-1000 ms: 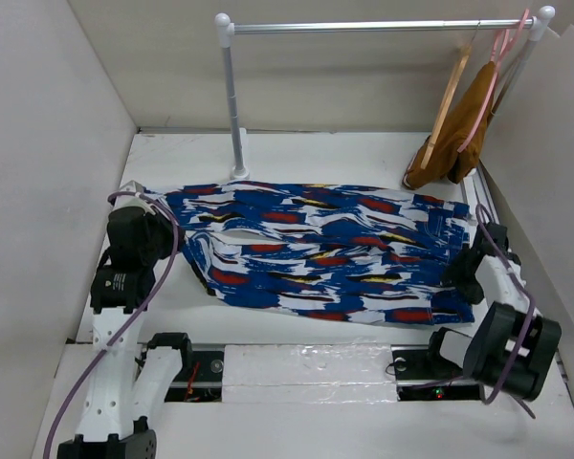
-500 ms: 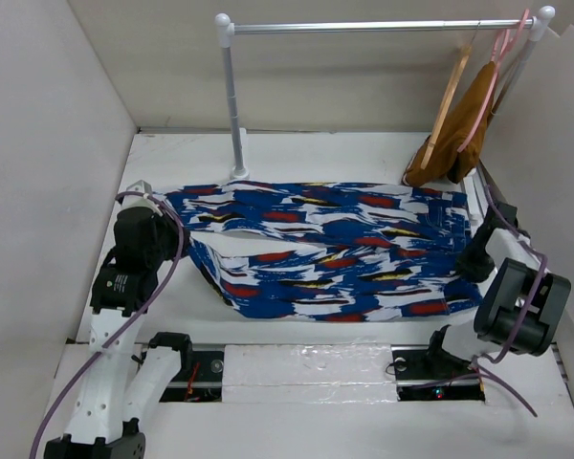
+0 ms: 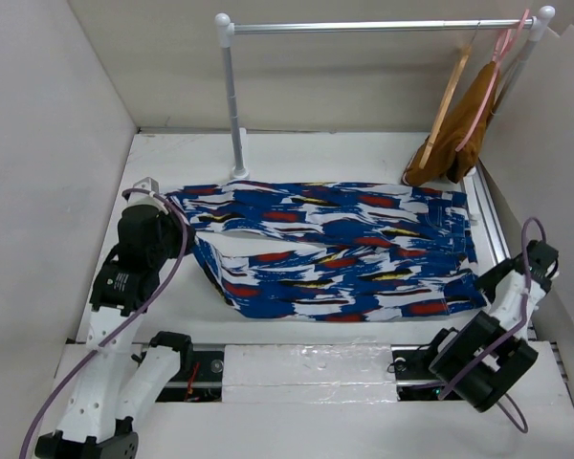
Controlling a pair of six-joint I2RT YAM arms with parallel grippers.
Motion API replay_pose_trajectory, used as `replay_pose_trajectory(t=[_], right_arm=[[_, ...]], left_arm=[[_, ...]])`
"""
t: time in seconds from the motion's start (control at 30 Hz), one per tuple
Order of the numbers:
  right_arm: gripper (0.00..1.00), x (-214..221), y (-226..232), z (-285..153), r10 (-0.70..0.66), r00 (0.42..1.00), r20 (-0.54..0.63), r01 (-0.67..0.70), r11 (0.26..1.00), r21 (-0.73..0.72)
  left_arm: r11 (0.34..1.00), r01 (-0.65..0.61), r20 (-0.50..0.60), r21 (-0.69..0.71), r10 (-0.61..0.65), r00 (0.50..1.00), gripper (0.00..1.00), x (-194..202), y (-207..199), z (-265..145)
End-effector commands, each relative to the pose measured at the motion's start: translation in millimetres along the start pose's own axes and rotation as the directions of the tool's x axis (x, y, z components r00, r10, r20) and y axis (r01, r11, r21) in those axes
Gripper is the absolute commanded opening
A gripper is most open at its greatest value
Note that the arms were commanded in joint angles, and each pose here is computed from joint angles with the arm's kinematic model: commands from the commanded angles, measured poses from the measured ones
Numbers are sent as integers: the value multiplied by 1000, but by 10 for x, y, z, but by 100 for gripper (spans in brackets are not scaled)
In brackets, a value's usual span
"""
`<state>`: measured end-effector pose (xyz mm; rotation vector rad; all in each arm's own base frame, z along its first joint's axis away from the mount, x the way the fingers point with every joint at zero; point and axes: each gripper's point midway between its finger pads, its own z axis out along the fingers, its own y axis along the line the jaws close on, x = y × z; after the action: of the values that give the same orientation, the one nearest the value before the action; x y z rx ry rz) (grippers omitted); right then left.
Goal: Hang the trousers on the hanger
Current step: Fold the trousers at the center of the board.
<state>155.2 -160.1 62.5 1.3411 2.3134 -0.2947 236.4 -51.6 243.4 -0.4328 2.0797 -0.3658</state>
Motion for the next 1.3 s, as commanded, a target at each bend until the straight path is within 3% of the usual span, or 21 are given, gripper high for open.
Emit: replay_pose_trajectory(t=[0.0,0.27,0.37,0.47,0.5,0.53,0.6,0.73,0.93,1.13,1.23,1.27], right_arm=[[68,251,56,12,91,995,-44,-94,994,-60],[66,355,170,154,100,989,-111,-112,988,-107],[55,347,168,196,103,990,-91,-113,988,-109],[31,358,182,257,97,991,-94,-108,987,-116],[12,359,179,270,86,991,-100,-97,989,-115],[1,357,149,260,75,992,-104,-86,991,-100],[0,260,127,149,45,994,-96,-54,994,-92],[0,-263,66,-284,26,996,86,-21,998,-65],[0,-794,256,-672,-142,979,143,150,987,-50],[0,-1180,620,-676,-235,956,173,250,966,-71],[0,-1410,946,-622,-252,944,212,281,952,-119],[0,-1543,1229,-566,-277,934,224,313,938,-148]], left_arm=[[999,-10,85,43,6,996,0,-269,-178,-144],[999,-32,89,1,32,995,0,-225,-114,-122],[999,-44,103,-27,46,994,0,-277,-93,-132],[995,-41,148,-91,54,988,0,-422,-23,-194],[993,-38,166,-113,56,985,0,-478,5,-219],[992,-33,181,-125,55,982,0,-527,14,-239],[984,-22,223,-177,62,973,0,-639,91,-282],[964,3,279,-267,74,957,0,-789,215,-273],[931,68,382,-359,80,921,0,-1103,258,-85],[864,80,334,-497,106,937,0,-1017,601,389],[847,104,251,-522,36,967,0,-813,859,786],[814,140,191,-564,-36,981,0,-752,1119,1002]])
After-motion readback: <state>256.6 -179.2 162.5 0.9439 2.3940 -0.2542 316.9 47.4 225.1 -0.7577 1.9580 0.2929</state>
